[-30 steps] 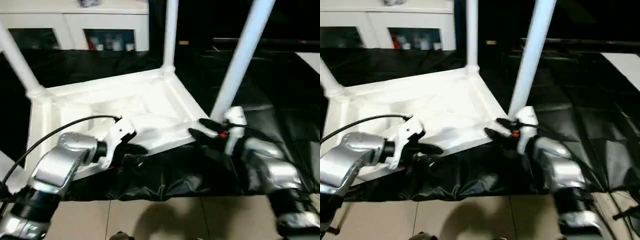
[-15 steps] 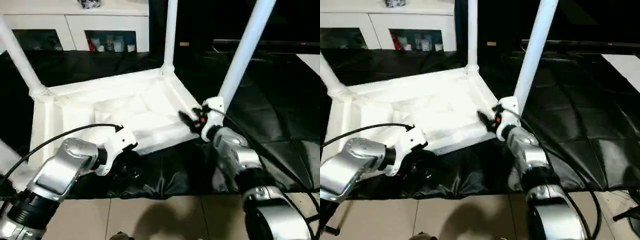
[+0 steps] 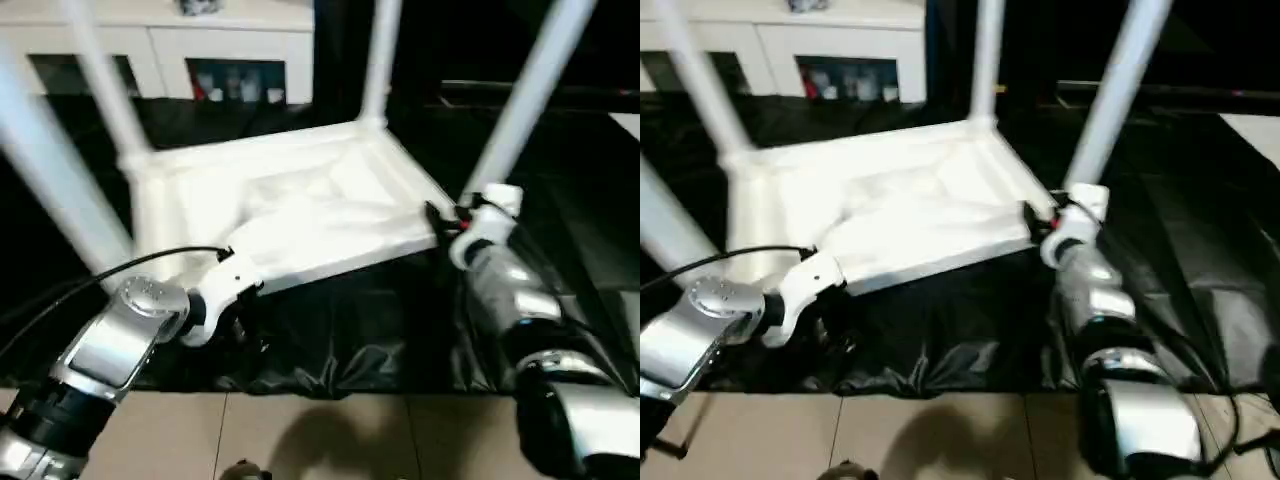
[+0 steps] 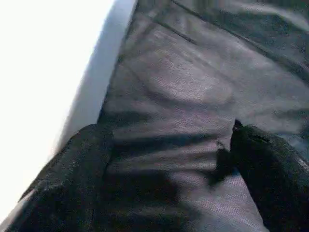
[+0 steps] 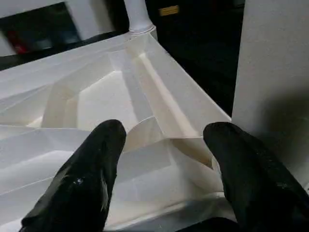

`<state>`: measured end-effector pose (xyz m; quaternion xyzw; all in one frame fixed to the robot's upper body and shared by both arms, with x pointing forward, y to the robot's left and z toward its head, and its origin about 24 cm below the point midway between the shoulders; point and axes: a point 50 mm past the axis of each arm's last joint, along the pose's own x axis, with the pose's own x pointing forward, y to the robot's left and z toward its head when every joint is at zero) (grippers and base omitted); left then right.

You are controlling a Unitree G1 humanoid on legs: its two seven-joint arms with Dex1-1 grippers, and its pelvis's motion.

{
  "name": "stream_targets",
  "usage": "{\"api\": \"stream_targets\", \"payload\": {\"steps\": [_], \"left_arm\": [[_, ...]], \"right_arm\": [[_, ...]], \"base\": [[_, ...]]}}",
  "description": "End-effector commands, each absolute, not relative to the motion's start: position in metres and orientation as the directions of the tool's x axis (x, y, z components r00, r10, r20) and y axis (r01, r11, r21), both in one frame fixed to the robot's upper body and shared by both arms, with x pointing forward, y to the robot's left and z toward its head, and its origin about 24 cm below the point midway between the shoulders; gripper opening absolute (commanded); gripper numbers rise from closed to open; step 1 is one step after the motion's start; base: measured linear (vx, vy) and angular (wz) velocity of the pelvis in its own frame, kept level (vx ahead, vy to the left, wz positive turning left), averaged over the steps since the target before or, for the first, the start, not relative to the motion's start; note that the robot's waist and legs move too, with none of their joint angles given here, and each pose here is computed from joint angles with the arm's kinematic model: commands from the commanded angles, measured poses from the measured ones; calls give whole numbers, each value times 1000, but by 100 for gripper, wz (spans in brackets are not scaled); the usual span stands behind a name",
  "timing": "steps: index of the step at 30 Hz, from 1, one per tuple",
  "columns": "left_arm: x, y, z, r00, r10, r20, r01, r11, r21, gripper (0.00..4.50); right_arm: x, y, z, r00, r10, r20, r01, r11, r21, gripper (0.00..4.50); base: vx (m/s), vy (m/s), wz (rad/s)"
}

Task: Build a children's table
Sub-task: Rotate leg to tighten

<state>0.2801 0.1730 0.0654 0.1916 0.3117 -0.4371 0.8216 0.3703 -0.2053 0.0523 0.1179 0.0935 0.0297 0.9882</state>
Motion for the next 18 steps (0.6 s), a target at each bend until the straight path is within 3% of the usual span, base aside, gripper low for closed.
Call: {"api": "stream_targets", "payload": {"steps": [1, 8, 14, 18], "left_arm": [[285, 180, 71, 506, -576, -642, 796, 598, 92, 445], [281, 187, 75, 619, -579, -530, 729, 675, 114, 445], [254, 193, 89, 681, -668, -301, 704, 710, 18, 445], [234, 214, 90, 784, -600, -160, 605, 796, -19, 445]], "right_arm": [[371, -224, 59, 988, 1, -156, 38, 969, 246, 318], [367, -228, 57, 989, 9, -147, 24, 975, 220, 318], [358, -216, 49, 979, 149, -140, -125, 978, 165, 318], [342, -210, 49, 955, 268, -128, -250, 958, 144, 318]], "base": [[0, 0, 0], [0, 0, 0], [0, 0, 0], [0, 0, 0]]}}
